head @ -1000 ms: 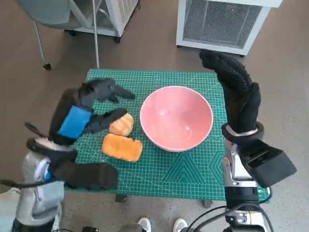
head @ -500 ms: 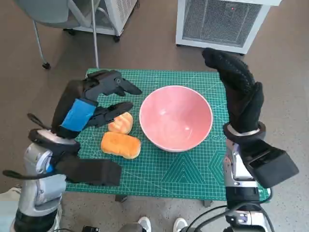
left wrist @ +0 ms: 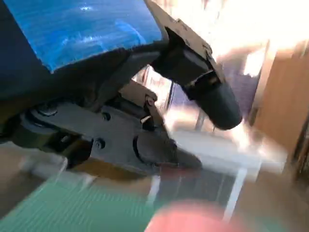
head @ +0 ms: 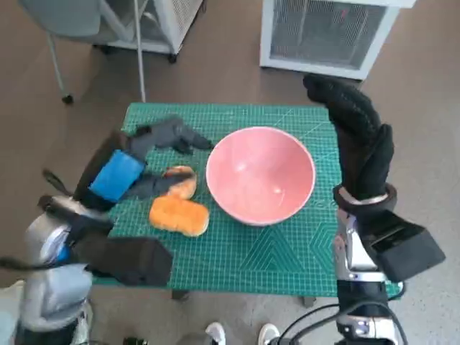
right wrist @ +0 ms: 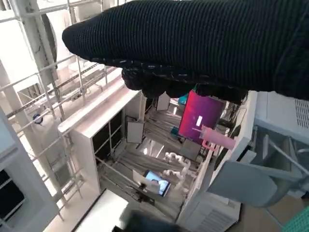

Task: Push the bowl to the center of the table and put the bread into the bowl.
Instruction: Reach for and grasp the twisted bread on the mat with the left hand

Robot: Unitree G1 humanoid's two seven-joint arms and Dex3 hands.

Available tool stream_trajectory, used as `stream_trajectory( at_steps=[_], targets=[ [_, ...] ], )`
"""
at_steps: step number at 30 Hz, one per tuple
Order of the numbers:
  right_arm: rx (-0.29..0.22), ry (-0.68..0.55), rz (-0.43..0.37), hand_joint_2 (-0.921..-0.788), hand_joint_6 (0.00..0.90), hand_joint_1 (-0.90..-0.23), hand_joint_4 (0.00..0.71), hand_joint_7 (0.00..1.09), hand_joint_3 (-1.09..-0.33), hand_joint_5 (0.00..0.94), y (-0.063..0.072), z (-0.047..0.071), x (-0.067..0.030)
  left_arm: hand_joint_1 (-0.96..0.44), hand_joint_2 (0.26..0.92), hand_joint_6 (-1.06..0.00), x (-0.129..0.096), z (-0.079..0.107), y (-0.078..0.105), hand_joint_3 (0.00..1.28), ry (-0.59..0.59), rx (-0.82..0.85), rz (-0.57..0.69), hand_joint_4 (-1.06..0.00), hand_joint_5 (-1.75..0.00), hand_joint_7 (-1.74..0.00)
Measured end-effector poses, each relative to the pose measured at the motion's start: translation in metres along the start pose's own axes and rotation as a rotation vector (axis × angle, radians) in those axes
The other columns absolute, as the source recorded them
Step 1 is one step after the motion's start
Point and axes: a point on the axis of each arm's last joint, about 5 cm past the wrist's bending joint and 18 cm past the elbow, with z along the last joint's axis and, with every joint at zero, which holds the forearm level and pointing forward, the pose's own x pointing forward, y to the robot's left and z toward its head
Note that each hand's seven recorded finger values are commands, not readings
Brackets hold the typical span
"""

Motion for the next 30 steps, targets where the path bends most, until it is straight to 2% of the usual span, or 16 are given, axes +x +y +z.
stream_trajectory(
  at_steps=[5, 9, 16, 22, 30],
  targets=[
    [0.0, 0.001, -0.002, -0.921, -0.001, -0.659, 0.268, 0.61, -0.82, 0.0, 0.0, 0.0, -0.0002, -0.48, 0.706, -0.15, -0.017, -0.004, 0.011, 0.0, 0.037, 0.081, -0.235, -0.09, -0.01, -0.09],
    [-0.001, 0.012, -0.012, -0.921, -0.001, -0.66, 0.267, 0.61, -0.821, 0.0, -0.001, 0.0, -0.002, -0.51, 0.708, -0.15, -0.028, -0.006, 0.013, 0.0, 0.042, 0.102, -0.354, -0.1, -0.01, -0.07],
    [0.004, 0.018, -0.008, -0.921, -0.001, -0.659, 0.267, 0.61, -0.821, 0.0, 0.0, -0.001, -0.0019, -0.48, 0.705, -0.18, -0.033, -0.01, 0.003, 0.0, 0.069, 0.079, -0.414, -0.12, -0.01, -0.05],
    [0.003, 0.017, -0.007, -0.921, -0.001, -0.661, 0.265, 0.61, -0.821, 0.0, 0.0, -0.001, -0.0018, -0.45, 0.703, -0.19, -0.032, -0.011, -0.005, 0.0, 0.077, 0.083, -0.418, -0.15, -0.01, -0.04],
    [0.002, 0.014, -0.006, -0.921, -0.001, -0.664, 0.265, 0.61, -0.821, 0.0, -0.001, 0.0, -0.0015, -0.41, 0.702, -0.21, -0.025, -0.013, -0.025, 0.0, 0.119, 0.08, -0.474, -0.16, -0.01, -0.03]
  ],
)
